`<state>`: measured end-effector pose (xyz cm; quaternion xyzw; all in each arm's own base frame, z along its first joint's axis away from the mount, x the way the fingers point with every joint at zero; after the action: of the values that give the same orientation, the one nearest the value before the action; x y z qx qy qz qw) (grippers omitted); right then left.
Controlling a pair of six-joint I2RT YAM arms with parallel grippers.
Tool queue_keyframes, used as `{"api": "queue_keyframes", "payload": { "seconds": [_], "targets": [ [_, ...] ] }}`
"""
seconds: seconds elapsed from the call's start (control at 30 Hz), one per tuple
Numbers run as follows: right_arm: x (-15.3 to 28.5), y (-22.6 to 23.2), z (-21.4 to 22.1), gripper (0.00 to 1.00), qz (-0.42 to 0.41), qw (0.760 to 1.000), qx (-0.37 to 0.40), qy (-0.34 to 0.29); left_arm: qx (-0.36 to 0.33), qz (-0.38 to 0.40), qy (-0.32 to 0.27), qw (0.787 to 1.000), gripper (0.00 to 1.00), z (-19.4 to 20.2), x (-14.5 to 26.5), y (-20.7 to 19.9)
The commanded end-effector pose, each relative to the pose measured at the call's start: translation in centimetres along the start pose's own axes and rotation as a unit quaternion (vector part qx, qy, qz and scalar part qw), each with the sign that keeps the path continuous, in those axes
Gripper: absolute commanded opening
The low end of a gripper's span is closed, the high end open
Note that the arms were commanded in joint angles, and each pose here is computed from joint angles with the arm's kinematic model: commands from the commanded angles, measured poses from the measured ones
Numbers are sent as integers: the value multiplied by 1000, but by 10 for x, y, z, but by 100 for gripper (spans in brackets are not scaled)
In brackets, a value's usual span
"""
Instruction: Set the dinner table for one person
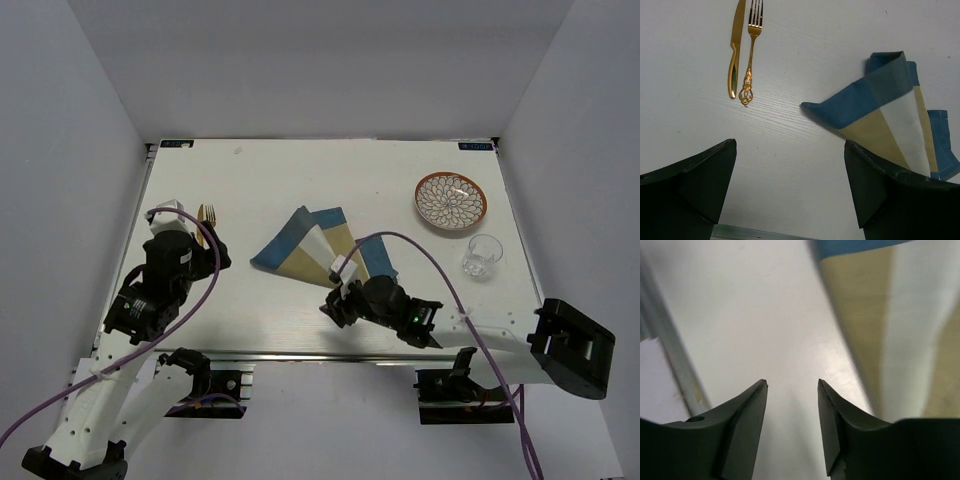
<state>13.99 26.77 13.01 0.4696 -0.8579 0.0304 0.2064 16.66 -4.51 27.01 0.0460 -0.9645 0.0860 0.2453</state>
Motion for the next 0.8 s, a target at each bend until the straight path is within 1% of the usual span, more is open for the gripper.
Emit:
{"api": "queue_keyframes", "payload": {
  "seconds": [0.0,0.03,0.07,0.1,0.13,0.17,0.2,0.23,0.27,0.3,0.37,0.4,0.43,0.47,0.5,0.53,0.57,0.6,0.63,0.67,0.7,0.73,0.77],
  "targets": [
    [12,23,10,52,-70,997,-28,-13,2,-6,-2,1000,98,0,0,1],
    [18,34,12,54,-110,994,-27,-10,3,-6,-1,1000,98,0,0,1],
    [22,35,22,54,-114,993,-38,0,3,-7,-1,1000,98,0,0,1],
    [26,38,25,54,-120,992,-42,-3,4,-7,-2,1000,98,0,0,1],
    [32,36,19,55,-101,993,-55,-30,4,-6,-3,1000,98,0,1,1],
    [36,32,23,57,-82,992,-89,-41,5,-7,-3,1000,98,0,0,1],
    [38,19,19,75,-21,991,-110,-72,4,-7,-3,1000,98,0,0,1],
    [45,9,6,80,20,984,-138,-114,4,-8,-3,1000,98,0,1,1],
    [48,2,7,83,61,975,-179,-120,4,-8,-2,1000,98,0,0,1],
    [53,-18,-3,87,142,958,-197,-155,4,-7,-1,1000,98,1,0,1],
    [60,-31,-20,89,193,942,-209,-181,4,-8,-1,1000,98,0,0,1],
    [62,-34,-38,89,204,940,-197,-188,5,-10,0,1000,98,0,-1,1],
    [59,-46,-45,89,230,937,-192,-181,4,-9,1,1000,98,1,-1,1],
    [57,-50,-53,89,237,937,-189,-175,4,-9,-1,1000,98,1,-1,1],
    [48,-49,-66,89,228,944,-182,-156,4,-10,0,1000,98,1,-1,1],
    [44,-69,-74,89,249,938,-190,-151,4,-11,0,1000,98,1,-1,1],
    [38,-74,-80,89,245,939,-193,-143,3,-10,1,1000,98,1,-2,1],
    [20,-75,-90,89,218,949,-198,-115,3,-11,2,1000,98,1,-2,1],
    [16,-103,-96,89,239,941,-213,-107,2,-13,4,1000,98,1,-2,1],
    [5,-104,-103,89,200,951,-216,-89,2,-13,3,1000,98,1,-3,1],
    [-17,-118,-93,88,204,952,-222,-49,2,-13,3,1000,98,1,-3,1],
    [-20,-144,-123,88,213,947,-231,-65,3,-13,3,1000,98,1,-3,1],
    [-29,-149,-132,87,186,953,-233,-53,2,-14,4,1000,98,1,-3,1]
  ]
}}
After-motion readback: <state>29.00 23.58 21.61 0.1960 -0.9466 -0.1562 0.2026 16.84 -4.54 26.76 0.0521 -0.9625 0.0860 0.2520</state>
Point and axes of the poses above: each gripper's point midway between its finger pads, its own x axis back along the fingers, its own y axis along the line the jaws close on, z = x × y, the point moved 7 cm from there along x, back along the fingers, and after that the axes turned 7 degrees about -x, right-handed, at the moved point
